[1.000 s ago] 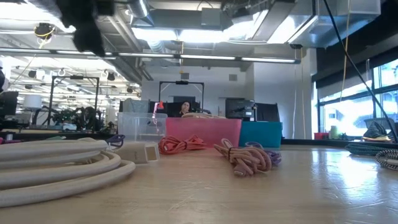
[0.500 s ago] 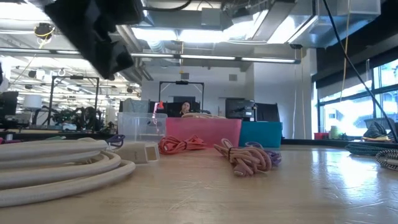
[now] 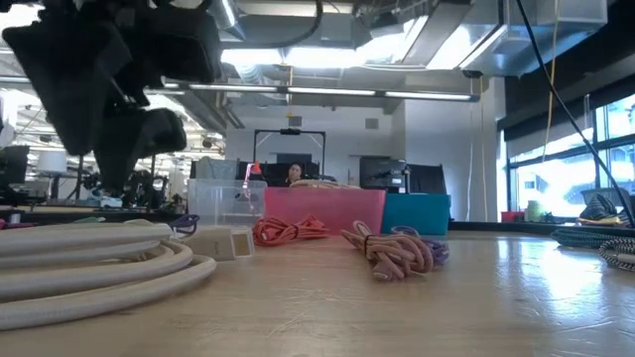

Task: Pick & Place USB Port
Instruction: Put the white HDMI cable into the pink bin

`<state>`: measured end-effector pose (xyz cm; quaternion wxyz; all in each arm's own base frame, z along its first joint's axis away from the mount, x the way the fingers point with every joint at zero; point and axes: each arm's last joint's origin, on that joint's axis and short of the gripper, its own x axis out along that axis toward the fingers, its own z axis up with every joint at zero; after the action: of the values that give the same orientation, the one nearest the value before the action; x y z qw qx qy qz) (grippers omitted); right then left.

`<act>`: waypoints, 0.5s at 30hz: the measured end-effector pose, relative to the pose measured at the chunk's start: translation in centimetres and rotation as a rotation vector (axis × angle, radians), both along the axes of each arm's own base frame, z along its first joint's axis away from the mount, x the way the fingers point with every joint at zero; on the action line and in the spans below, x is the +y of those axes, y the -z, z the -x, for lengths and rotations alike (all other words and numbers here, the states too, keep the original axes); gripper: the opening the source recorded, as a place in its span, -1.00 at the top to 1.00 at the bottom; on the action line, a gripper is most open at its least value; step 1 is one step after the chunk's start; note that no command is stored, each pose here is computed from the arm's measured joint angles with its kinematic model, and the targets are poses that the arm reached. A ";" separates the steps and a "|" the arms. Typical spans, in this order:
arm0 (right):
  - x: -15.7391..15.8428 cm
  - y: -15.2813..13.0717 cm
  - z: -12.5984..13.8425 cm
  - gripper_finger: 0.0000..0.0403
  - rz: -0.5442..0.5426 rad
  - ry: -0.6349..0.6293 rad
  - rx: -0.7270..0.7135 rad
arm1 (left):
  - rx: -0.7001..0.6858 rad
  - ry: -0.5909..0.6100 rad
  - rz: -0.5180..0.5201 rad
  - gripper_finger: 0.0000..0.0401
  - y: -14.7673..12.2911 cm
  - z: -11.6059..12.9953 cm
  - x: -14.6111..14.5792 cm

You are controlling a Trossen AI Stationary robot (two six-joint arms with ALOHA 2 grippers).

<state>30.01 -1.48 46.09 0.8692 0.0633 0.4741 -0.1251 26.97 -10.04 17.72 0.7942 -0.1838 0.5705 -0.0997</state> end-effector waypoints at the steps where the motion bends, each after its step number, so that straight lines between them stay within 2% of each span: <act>1: 0.0 0.0 0.0 0.18 -0.001 0.002 0.000 | 0.004 0.000 -0.007 0.08 0.3 -0.1 -0.1; 9: 0.0 0.0 0.0 0.18 -0.009 0.007 -0.002 | 0.091 -0.057 -0.044 0.08 3.1 -0.8 -0.5; 15: 0.0 0.0 0.0 0.18 -0.009 0.006 -0.002 | 0.115 -0.066 -0.045 0.08 4.0 -1.1 -0.6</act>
<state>30.01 -1.47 46.09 0.8690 0.0687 0.4737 -0.1254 28.06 -10.64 13.72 0.7670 -0.1900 0.6108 -0.0499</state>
